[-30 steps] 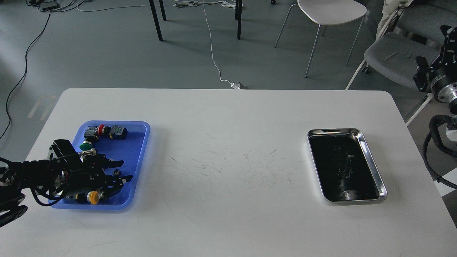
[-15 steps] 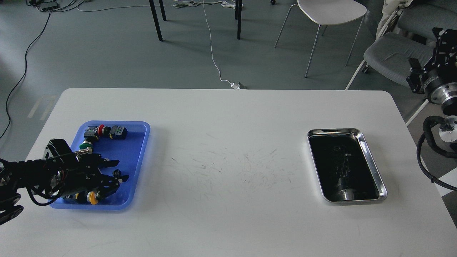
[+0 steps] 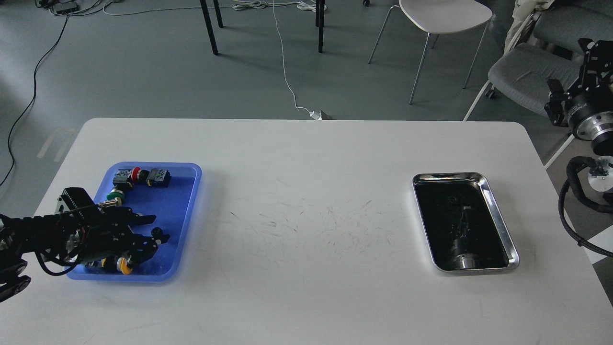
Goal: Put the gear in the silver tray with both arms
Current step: 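Close the left hand around a small black gear in the blue tray, then lift the gear with the left hand and carry it toward the silver tray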
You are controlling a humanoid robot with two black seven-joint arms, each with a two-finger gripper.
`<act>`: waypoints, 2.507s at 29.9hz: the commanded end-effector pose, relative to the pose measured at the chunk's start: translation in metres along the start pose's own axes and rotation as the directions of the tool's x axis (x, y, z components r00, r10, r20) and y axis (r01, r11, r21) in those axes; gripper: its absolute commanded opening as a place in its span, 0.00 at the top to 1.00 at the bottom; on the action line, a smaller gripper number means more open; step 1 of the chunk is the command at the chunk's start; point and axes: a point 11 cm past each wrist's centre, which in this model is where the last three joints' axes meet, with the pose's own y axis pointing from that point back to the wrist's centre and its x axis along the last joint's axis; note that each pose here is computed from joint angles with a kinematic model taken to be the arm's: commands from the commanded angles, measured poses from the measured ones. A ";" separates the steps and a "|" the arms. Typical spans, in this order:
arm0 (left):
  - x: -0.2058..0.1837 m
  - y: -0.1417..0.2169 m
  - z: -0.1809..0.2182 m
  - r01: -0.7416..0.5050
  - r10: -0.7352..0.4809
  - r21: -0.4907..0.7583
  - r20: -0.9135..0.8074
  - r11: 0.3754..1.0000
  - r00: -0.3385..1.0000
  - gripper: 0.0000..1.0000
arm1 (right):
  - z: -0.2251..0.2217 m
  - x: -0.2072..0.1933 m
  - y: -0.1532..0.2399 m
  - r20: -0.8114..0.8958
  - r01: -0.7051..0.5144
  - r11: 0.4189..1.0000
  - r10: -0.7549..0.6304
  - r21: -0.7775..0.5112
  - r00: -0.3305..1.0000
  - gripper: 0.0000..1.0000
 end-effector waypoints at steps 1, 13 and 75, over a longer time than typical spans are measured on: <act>-0.001 -0.003 -0.001 0.002 -0.002 0.003 -0.002 1.000 1.000 0.43 | 0.001 0.000 0.000 0.001 0.001 1.000 -0.001 -0.002 1.000 0.06; -0.004 -0.002 0.002 0.008 -0.008 -0.003 -0.002 1.000 1.000 0.60 | 0.005 0.000 0.002 -0.008 0.002 1.000 -0.003 -0.012 1.000 0.06; 0.203 -0.026 0.070 -0.376 0.351 -0.263 -0.137 0.889 0.926 0.90 | 0.015 -0.004 0.005 -0.074 0.040 0.999 -0.042 -0.036 0.996 0.06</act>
